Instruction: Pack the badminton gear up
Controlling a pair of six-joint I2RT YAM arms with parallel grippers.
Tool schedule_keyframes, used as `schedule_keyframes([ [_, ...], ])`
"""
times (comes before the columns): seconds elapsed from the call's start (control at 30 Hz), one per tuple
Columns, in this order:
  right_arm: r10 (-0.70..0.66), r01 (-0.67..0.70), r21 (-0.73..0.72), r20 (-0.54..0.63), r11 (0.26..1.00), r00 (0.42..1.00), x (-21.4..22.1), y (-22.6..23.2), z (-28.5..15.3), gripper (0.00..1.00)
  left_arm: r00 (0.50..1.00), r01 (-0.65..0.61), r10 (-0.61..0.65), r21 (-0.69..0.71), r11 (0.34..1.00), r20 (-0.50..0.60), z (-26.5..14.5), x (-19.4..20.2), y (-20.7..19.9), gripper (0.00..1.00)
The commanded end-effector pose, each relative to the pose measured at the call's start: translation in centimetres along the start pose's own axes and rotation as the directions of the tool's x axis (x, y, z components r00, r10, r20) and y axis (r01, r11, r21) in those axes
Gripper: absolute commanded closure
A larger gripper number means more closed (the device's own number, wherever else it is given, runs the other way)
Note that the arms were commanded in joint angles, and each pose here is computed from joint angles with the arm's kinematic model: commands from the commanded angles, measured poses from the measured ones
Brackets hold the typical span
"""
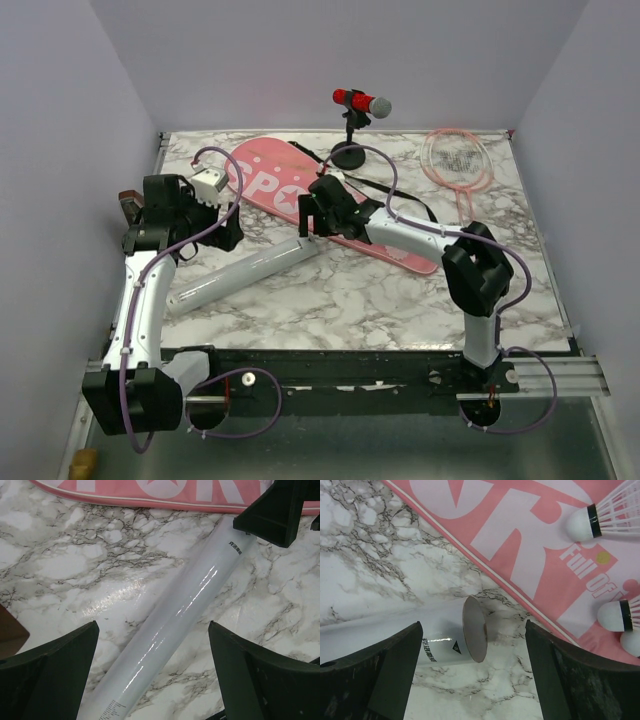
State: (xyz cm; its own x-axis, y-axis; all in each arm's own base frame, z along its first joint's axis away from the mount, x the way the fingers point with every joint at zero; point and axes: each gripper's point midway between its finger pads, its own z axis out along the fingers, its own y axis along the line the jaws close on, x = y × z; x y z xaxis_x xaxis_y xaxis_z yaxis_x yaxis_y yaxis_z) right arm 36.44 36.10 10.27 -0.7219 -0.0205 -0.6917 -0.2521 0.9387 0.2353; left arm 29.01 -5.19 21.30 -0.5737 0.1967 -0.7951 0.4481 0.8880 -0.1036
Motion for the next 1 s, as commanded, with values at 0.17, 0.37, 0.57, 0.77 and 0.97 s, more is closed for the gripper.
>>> schedule_keyframes([
  [0.17,0.038,-0.048,-0.200,-0.051,0.979,0.998,0.3,3.2,0.8,0.21,0.999,-0.033,0.033,0.028,0.999,-0.026,-0.2,0.9,-0.3,0.01],
  [0.37,0.104,-0.145,-0.320,-0.142,0.936,0.984,2.5,3.6,0.7,0.30,0.998,-0.051,0.053,0.044,0.998,-0.042,0.1,1.6,-0.4,0.01],
  [0.57,0.128,-0.181,-0.345,-0.170,0.921,0.977,4.4,3.1,0.5,0.30,0.996,-0.076,0.079,0.079,0.994,-0.037,0.3,2.4,-1.1,0.01],
  [0.77,0.146,-0.214,-0.429,-0.187,0.878,0.972,5.2,4.1,-0.3,0.37,0.993,-0.088,0.095,0.099,0.991,-0.068,0.8,3.6,-1.2,0.01],
  [0.97,0.165,-0.253,-0.458,-0.224,0.852,0.960,6.7,4.1,-0.8,0.58,0.983,-0.140,0.152,0.117,0.983,-0.101,1.4,5.1,-1.5,0.01],
])
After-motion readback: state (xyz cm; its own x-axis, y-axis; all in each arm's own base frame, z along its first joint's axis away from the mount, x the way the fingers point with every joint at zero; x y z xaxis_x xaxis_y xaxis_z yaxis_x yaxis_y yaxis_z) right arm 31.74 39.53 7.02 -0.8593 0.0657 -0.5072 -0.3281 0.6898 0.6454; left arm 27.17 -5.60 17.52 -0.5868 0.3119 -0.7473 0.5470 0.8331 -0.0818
